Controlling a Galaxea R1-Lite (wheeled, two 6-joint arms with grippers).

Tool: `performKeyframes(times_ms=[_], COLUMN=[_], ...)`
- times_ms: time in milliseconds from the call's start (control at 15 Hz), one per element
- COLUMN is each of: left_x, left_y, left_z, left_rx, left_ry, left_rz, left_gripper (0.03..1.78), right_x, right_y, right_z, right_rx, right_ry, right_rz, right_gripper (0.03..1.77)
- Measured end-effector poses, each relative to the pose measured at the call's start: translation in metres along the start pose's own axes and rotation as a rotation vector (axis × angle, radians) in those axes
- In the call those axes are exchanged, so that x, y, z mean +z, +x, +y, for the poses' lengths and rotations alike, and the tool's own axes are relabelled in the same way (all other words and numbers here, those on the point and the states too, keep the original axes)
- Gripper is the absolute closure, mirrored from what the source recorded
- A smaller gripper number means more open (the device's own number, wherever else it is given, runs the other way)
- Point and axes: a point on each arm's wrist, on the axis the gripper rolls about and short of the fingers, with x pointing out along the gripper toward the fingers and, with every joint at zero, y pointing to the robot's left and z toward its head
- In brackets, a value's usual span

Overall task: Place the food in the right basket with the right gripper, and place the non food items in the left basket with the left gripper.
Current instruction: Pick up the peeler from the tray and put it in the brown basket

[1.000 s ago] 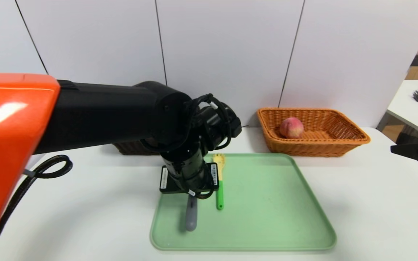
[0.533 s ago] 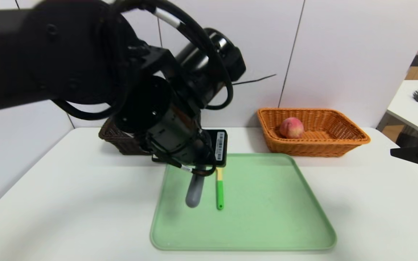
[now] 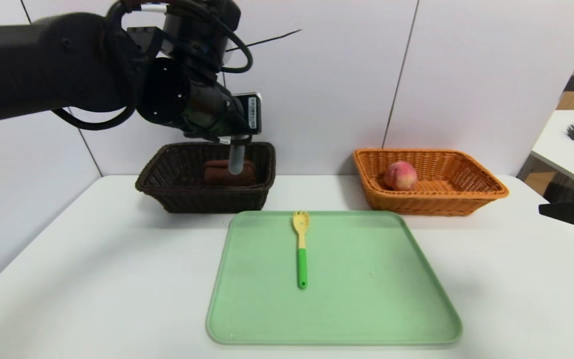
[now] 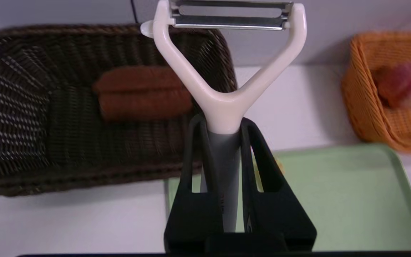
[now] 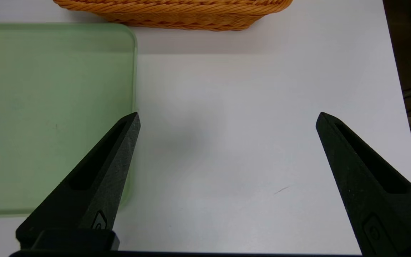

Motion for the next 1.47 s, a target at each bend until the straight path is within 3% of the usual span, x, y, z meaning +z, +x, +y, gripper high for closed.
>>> performKeyframes(times_ms=[133, 533, 867, 1133, 1467], left_x=[0.007, -0.002, -0.005, -0.018, -0.029], left_y=[0.022, 0.072, 0.107, 0.129, 0.142], left_z=[0.020, 0.068, 0.107, 0.126, 0.131], left_rx=[0.048, 0.190, 0.255, 0.286, 0.295], left_ry=[-0.043, -0.097, -0.139, -0.153, -0.176], left_rz=[-0.058, -0.022, -0.058, -0.019, 0.013], left_gripper=[1.61, 1.61, 1.61, 1.61, 1.61], right_x=[0.000, 0.001, -0.002, -0.002, 0.000], right_y=[-0.001, 0.000, 0.000, 0.000, 0.002], right_z=[0.000, -0.001, -0.003, -0.004, -0.004], right_rx=[-0.004, -0.005, -0.017, -0.031, -0.036], right_ry=[0.002, 0.005, 0.006, -0.006, -0.007], right_rz=[-0.002, -0.013, 0.002, 0.003, 0.003], right_gripper=[0.10, 0.10, 0.10, 0.10, 0.10])
